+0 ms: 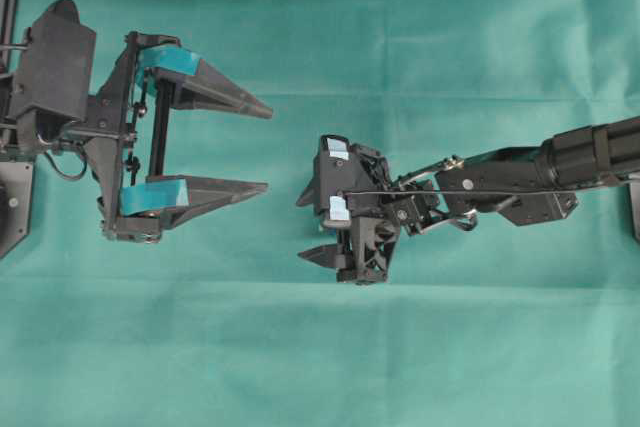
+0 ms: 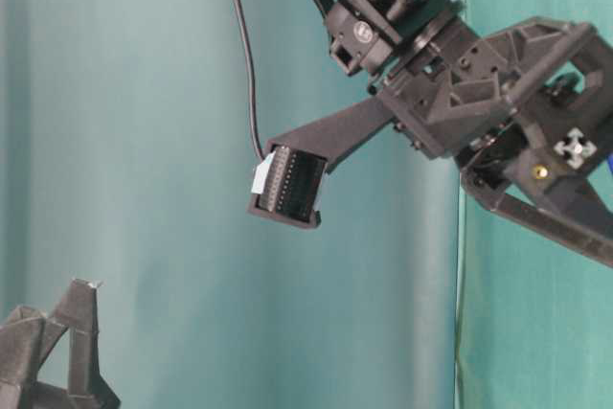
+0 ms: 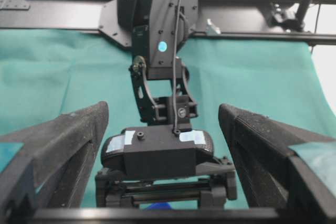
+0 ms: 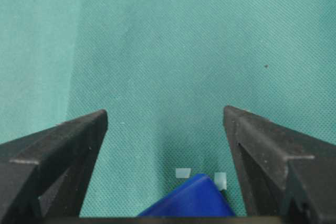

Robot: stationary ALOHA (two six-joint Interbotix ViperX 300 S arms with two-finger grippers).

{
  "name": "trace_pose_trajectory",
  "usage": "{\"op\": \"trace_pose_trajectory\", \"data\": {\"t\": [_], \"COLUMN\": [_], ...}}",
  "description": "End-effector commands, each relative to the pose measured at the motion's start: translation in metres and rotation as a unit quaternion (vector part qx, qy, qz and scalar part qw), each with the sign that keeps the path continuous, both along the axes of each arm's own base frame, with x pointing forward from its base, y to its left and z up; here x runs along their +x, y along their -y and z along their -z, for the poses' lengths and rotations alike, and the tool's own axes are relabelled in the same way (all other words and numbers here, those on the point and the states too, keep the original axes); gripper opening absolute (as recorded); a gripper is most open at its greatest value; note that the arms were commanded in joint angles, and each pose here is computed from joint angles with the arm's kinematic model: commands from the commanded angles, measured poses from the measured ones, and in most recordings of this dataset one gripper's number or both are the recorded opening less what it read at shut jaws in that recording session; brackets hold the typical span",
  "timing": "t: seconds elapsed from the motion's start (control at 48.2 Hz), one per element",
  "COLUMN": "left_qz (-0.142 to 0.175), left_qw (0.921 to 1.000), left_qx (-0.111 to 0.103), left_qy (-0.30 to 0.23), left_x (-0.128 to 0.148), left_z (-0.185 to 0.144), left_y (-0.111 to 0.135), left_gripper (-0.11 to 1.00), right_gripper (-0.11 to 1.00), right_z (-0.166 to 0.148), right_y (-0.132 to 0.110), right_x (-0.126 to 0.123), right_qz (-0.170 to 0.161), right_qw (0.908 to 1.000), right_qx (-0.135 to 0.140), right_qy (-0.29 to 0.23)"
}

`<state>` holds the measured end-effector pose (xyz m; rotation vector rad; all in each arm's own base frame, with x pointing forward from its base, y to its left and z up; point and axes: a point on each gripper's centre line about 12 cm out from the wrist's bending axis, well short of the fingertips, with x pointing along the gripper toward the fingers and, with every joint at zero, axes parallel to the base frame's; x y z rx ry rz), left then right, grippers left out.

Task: Handover the blue block to the right arm after grasping it with the left arm, then place it in the designated position.
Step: 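Open the right gripper to release the cube onto the table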

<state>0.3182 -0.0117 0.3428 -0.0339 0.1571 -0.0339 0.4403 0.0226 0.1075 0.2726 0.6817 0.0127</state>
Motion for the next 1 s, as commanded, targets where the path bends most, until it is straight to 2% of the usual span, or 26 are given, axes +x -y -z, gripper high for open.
{"op": "trace_pose_trajectory", "data": {"t": [0.0,0.311,0.747,0.975], "left_qz": [0.002,0.002,0.002,0.002], "left_qw": [0.9998,0.9998,0.9998,0.9998], "left_qx": [0.002,0.001,0.002,0.001], "left_qy": [0.019,0.019,0.019,0.021], "left_x": [-0.001,-0.001,0.000,0.000], "left_z": [-0.013,-0.013,-0.014,-0.015], "left_y": [0.001,0.001,0.001,0.001], "left_gripper": [0.99,0.99,0.99,0.99], "right_gripper": [0.87,0.87,0.86,0.86], "right_z": [-0.014,-0.045,-0.133,-0.174], "right_y": [0.001,0.005,0.010,0.012], "right_x": [0.005,-0.002,-0.039,-0.060], "right_qz": [0.003,0.018,0.050,0.062], "right_qw": [0.9998,0.9995,0.9962,0.9936], "right_qx": [0.002,-0.017,-0.060,-0.070], "right_qy": [0.018,0.018,0.039,0.063]}}
